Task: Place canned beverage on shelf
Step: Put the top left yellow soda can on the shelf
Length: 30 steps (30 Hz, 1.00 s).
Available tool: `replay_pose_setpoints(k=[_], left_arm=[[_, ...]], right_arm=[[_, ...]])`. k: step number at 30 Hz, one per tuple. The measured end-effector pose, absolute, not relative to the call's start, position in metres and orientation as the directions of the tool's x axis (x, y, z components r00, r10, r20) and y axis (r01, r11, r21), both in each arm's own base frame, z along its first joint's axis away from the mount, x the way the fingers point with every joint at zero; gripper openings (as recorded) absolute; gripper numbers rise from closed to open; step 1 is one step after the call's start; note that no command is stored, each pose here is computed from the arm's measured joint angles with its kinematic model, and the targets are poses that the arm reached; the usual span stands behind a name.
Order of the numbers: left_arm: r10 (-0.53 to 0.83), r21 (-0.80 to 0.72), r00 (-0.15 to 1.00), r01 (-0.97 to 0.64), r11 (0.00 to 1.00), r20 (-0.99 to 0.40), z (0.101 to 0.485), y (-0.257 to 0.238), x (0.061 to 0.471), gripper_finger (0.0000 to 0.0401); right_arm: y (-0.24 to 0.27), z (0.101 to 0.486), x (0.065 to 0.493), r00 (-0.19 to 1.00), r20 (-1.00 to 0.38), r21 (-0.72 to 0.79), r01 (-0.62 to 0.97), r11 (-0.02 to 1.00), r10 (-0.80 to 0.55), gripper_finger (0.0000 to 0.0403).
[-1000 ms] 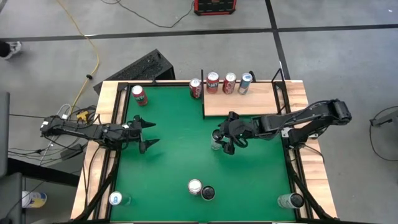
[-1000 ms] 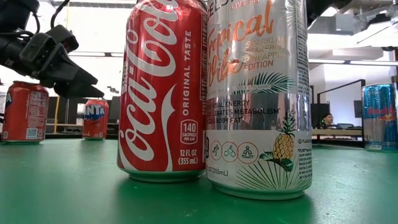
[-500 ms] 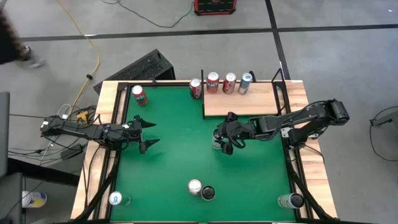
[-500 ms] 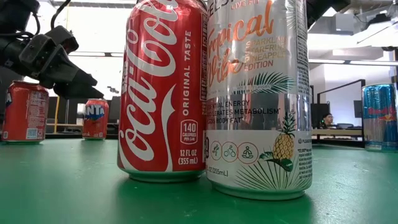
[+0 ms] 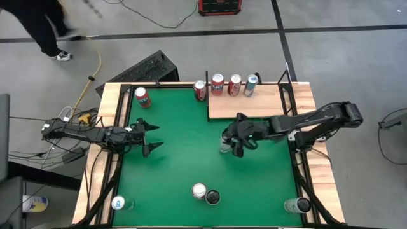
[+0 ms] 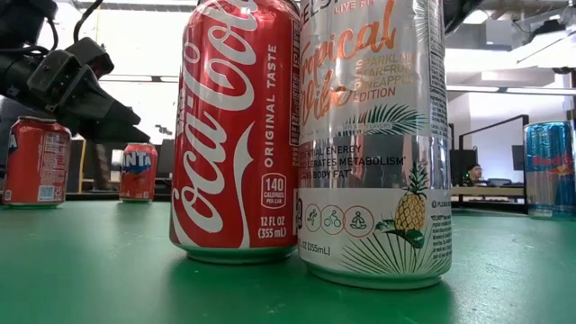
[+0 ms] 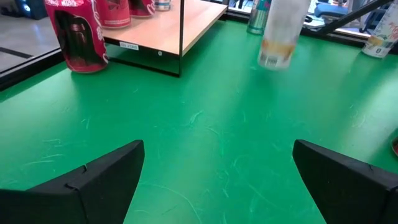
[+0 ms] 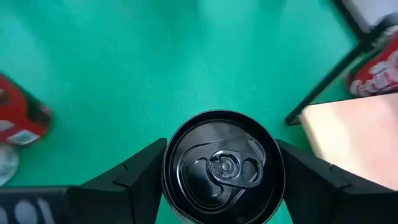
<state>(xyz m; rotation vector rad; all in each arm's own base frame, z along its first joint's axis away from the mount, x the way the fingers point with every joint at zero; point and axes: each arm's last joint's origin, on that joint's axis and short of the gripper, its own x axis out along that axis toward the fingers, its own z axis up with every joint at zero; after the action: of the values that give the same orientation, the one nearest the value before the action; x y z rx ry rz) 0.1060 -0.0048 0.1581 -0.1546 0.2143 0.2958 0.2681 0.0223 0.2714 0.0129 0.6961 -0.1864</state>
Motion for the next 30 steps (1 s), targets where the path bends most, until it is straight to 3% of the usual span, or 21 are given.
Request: replay_pose_setpoints(k=[10, 30], left_arm=[[0.274, -0.116, 0.933, -0.306, 0.945, -0.232, 0.158, -0.005, 0.106, 0.0396], [0.276, -0.092, 0.932, -0.305, 0.948, -0.236, 0.158, -0.005, 0.106, 0.0396]], right_arm=[[-0.007, 0.321, 0.208, 0.764, -0.589, -0.061, 0.285, 0.957, -0.265, 0.0283], [-0.100, 0.326, 0.157, 0.519, -0.620, -0.217, 0.608, 0.764, -0.589, 0.0283]])
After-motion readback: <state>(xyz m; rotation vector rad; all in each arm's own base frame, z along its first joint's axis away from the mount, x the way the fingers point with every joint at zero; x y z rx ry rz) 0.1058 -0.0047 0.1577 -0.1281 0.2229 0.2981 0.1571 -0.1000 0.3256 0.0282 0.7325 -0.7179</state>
